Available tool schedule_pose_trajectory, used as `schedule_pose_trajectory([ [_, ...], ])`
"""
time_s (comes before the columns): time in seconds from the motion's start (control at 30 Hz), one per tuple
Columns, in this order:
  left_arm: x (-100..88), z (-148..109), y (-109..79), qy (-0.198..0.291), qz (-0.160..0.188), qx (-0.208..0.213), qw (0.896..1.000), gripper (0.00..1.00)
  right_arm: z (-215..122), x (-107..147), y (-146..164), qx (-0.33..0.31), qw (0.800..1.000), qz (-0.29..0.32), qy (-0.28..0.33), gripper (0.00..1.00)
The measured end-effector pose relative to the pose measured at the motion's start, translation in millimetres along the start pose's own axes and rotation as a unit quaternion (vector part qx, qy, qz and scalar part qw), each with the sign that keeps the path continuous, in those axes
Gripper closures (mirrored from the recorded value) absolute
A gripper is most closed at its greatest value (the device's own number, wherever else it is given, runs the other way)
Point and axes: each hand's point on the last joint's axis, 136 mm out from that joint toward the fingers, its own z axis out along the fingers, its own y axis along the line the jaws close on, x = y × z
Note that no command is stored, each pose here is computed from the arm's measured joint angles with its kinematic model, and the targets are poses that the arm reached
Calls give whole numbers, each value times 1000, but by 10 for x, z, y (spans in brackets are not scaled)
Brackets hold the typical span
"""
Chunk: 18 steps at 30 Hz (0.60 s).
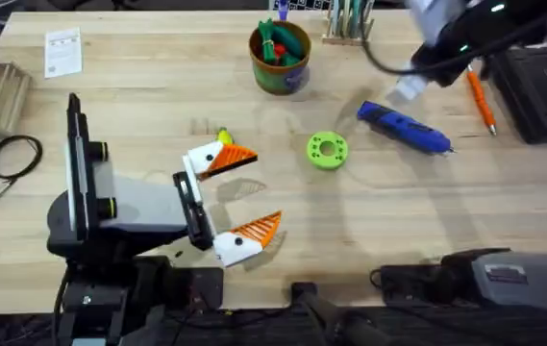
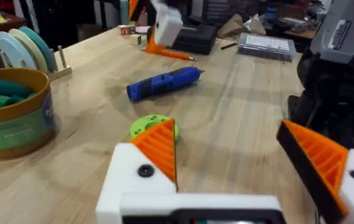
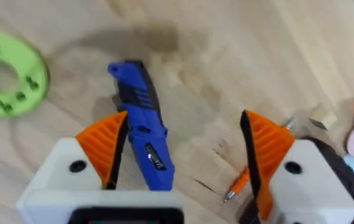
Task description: Pick up the gripper from the table and insert it into the empty holder that is missing its gripper. Then pick up a screw, insert it into the mounting hole, and use the screwdriver to tighten it. Finally, clean up the table by picking up the vegetable and placing it into the bucket.
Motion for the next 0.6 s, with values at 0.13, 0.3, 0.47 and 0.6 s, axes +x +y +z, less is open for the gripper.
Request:
schedule_pose_trajectory([
  [0.13,-19,-2,82,-2,3,-24,1000,16,-463,-111,-70,37,992,100,-61,10],
  [0.3,-36,-31,272,-5,-17,-78,997,15,-813,-11,-9,37,967,236,-86,10],
  [0.47,-175,-163,497,7,-42,-165,985,17,-967,222,167,18,943,326,-61,10],
  [0.6,-398,-293,618,40,-67,-225,971,16,-967,321,251,17,927,369,-66,10],
])
